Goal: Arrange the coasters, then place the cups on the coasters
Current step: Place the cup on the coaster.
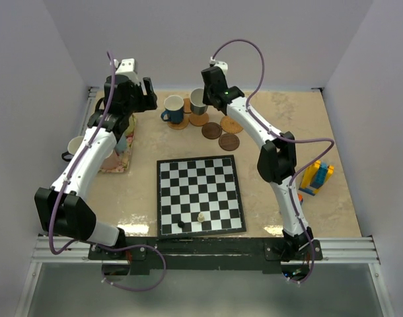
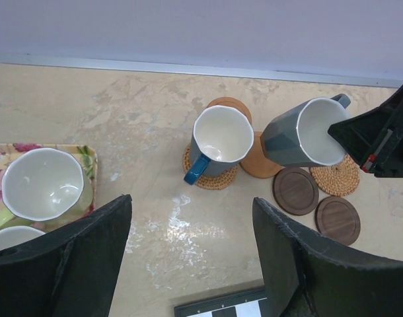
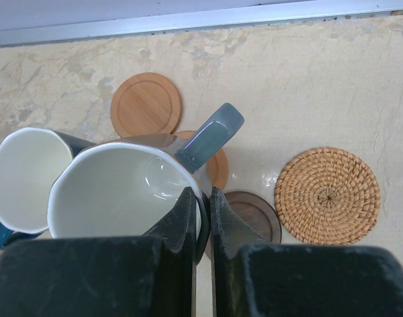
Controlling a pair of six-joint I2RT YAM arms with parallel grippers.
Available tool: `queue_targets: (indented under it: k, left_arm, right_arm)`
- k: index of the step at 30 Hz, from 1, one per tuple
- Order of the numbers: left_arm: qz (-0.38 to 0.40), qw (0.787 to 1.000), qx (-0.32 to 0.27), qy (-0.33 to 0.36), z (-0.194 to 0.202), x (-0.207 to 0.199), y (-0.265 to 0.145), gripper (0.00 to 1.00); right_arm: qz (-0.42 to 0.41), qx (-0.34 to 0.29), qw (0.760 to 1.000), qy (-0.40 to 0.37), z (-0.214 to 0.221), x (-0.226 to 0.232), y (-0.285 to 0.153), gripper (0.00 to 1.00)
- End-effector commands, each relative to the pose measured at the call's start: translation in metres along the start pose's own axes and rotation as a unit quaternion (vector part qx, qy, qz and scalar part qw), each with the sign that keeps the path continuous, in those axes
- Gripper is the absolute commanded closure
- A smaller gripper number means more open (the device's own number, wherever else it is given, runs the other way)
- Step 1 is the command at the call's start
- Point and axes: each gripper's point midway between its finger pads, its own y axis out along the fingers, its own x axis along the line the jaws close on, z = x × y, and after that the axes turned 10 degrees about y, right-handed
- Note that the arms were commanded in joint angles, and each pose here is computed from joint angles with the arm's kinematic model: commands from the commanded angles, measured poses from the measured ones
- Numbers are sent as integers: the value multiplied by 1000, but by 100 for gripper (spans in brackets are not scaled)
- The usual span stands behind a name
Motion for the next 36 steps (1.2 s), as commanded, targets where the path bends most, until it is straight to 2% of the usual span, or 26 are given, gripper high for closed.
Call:
queue_targets:
  k: [1,19,36]
  left_arm:
    - [-13,999,-40,17,-21,11,-9,22]
    - [-19,999,-25,34,-13,19,4,21]
    - [-26,999,-12,47,-8,26,13,21]
  right_arm:
    - [-46,-130,987,82,-89,31,-30,100]
    - [-79,-149,982,83,-77,49,13,100]
    - [-114,-160,977,81,-74,64,31,100]
